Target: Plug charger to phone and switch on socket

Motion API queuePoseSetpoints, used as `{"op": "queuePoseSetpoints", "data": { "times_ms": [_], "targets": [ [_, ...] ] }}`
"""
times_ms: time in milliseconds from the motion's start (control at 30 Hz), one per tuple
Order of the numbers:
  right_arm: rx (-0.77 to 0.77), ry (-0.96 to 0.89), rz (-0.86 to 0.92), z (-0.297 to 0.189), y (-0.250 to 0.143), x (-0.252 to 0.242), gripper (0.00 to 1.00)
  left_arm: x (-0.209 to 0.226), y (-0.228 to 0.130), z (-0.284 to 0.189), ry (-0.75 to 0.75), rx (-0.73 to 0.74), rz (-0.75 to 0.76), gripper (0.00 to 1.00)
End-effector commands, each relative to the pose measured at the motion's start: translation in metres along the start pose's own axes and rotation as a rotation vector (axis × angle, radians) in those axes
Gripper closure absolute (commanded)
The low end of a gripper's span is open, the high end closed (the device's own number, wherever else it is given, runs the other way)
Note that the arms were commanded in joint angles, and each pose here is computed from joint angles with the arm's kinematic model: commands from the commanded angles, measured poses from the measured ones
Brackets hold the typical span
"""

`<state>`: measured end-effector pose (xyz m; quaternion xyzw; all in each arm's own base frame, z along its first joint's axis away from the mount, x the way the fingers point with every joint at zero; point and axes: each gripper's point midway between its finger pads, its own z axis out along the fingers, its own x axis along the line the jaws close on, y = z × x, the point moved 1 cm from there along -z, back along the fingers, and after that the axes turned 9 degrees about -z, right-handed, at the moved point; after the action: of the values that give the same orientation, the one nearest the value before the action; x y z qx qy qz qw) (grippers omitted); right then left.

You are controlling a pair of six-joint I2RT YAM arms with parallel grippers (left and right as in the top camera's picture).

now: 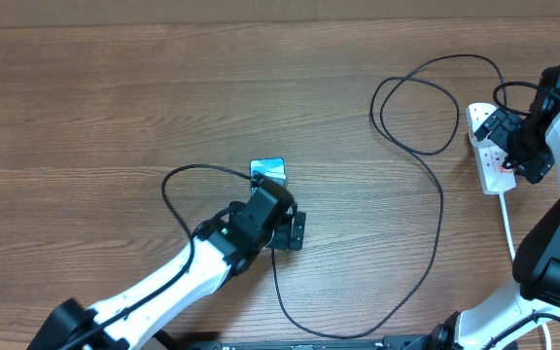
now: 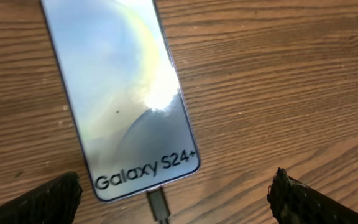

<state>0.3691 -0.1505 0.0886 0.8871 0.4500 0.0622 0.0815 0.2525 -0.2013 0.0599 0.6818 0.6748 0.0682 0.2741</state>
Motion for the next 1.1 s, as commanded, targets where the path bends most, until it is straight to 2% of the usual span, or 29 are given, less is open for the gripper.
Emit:
{"op": "queuePoseSetpoints", "data": {
  "times_ms": [0,267,367,600,867,1067],
  "targets": [
    [-0.022,-0.001,-0.012,-0.005,0.003,0.000,0.00,0.019,-0.003,-0.006,0.016,-0.056,-0.046,0.00],
    [-0.022,-0.001,-0.012,-0.005,0.003,0.000,0.00,0.076,-0.006,-0.019,-0.063,-0.209,-0.319,0.00],
    [-0.022,-0.001,-0.012,-0.005,0.003,0.000,0.00,0.090,-0.010,-0.024,-0.115,-0.263,-0.373,0.00],
    [-0.022,-0.001,-0.012,-0.005,0.003,0.000,0.00,0.108,-0.009,-0.035,-0.190,-0.465,-0.405,0.00],
    [-0.022,-0.001,-0.012,-0.005,0.003,0.000,0.00,0.130,0.003,-0.046,-0.147,-0.544,-0.467,0.00],
    [-0.022,-0.001,-0.012,-0.005,0.003,0.000,0.00,0.151,0.016,-0.064,-0.084,-0.648,-0.441,0.00]
  ]
}}
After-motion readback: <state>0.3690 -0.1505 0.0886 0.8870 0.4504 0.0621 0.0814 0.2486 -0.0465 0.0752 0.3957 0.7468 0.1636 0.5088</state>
